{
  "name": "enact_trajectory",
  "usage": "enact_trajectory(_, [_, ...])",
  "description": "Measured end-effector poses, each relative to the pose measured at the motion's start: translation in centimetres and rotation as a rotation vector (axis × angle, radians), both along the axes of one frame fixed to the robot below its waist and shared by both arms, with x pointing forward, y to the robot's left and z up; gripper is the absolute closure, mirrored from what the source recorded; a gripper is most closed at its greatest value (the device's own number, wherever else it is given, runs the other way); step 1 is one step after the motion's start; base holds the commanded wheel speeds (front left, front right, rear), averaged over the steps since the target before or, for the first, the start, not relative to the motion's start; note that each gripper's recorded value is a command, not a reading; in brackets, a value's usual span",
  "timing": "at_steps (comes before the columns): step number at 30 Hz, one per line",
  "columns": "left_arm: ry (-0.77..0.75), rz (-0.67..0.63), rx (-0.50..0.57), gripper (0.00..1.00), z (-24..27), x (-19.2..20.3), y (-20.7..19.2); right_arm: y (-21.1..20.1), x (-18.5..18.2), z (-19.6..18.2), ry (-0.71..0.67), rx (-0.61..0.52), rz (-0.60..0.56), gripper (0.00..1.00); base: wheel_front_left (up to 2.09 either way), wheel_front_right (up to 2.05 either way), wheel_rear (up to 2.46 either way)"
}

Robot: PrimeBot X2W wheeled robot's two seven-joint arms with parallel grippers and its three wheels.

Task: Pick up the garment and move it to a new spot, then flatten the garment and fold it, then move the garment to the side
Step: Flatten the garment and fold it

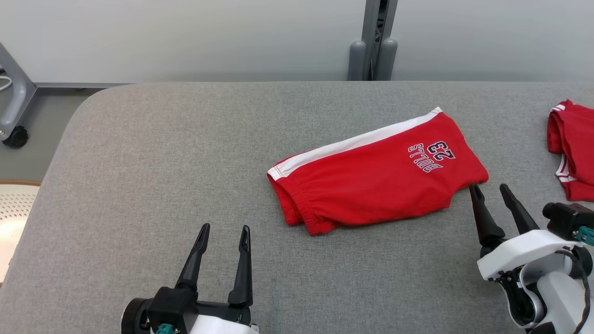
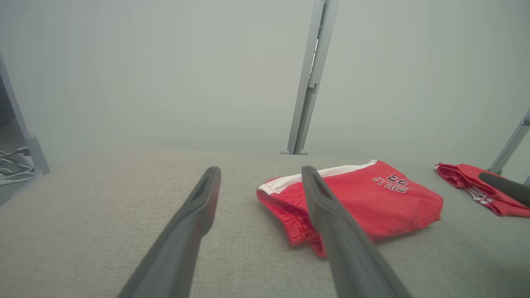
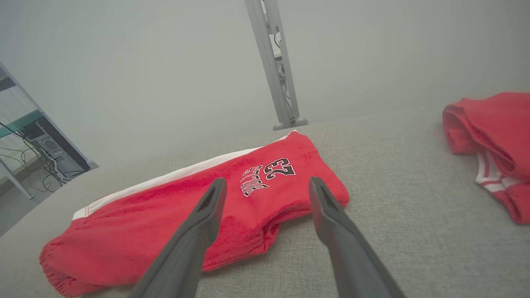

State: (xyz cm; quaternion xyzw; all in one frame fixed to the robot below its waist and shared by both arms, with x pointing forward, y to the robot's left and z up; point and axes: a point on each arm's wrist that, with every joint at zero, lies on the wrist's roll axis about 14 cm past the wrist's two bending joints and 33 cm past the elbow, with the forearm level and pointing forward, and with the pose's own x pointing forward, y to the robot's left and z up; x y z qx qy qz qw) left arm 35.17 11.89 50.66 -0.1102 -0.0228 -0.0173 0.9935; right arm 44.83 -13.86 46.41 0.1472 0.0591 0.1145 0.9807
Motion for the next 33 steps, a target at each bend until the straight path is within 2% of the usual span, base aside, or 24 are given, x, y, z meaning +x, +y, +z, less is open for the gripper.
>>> enact_trajectory(3, [-0.002,-0.004,0.006,0.0,0.0,0.0,0.0,-0.7,0.0,-1.9,0.081,0.039,-0.031,0.0,0.0,0.0,0.0])
enact_trajectory(7, [0.006,-0.02,0.02,0.0,-0.4,0.2,-0.3,-1.9,1.9,-2.2,0.127,0.09,-0.074,0.0,0.0,0.0,0.0])
enact_trajectory(13, [0.016,-0.045,0.038,0.0,-1.0,1.2,-0.6,-4.0,4.9,-3.8,0.211,0.007,-0.092,0.0,0.0,0.0,0.0])
enact_trajectory(20, [0.033,-0.058,0.054,0.0,-1.9,2.4,-0.6,-3.2,7.7,-6.4,0.341,-0.05,-0.061,0.0,0.0,0.0,0.0])
enact_trajectory(23, [0.038,-0.054,0.059,0.0,-2.1,2.7,-0.3,-2.3,8.3,-7.6,0.392,-0.034,-0.057,0.0,0.0,0.0,0.0])
enact_trajectory(24, [0.047,-0.053,0.06,0.0,-2.4,2.6,-0.2,-1.4,8.4,-8.3,0.428,-0.01,-0.048,0.03,0.0,0.0,0.0])
enact_trajectory(27, [0.055,-0.044,0.064,0.0,-2.6,2.5,0.1,-0.6,8.5,-8.8,0.461,-0.007,-0.033,0.26,0.0,0.0,0.0])
enact_trajectory(28, [0.053,-0.041,0.065,0.0,-2.5,2.6,0.2,-0.4,8.5,-8.9,0.468,-0.008,-0.026,0.44,0.0,0.0,0.0])
enact_trajectory(30, [0.048,-0.037,0.067,0.0,-2.3,2.6,0.4,0.0,8.5,-9.2,0.488,-0.005,-0.016,0.56,0.0,0.0,0.0])
enact_trajectory(32, [0.052,-0.037,0.068,0.0,-2.4,2.5,0.4,0.3,8.4,-9.5,0.501,-0.009,-0.008,0.75,0.0,0.0,0.0])
enact_trajectory(33, [0.052,-0.037,0.068,0.0,-2.4,2.5,0.4,0.3,8.4,-9.5,0.505,-0.011,-0.006,0.93,0.0,0.0,0.0])
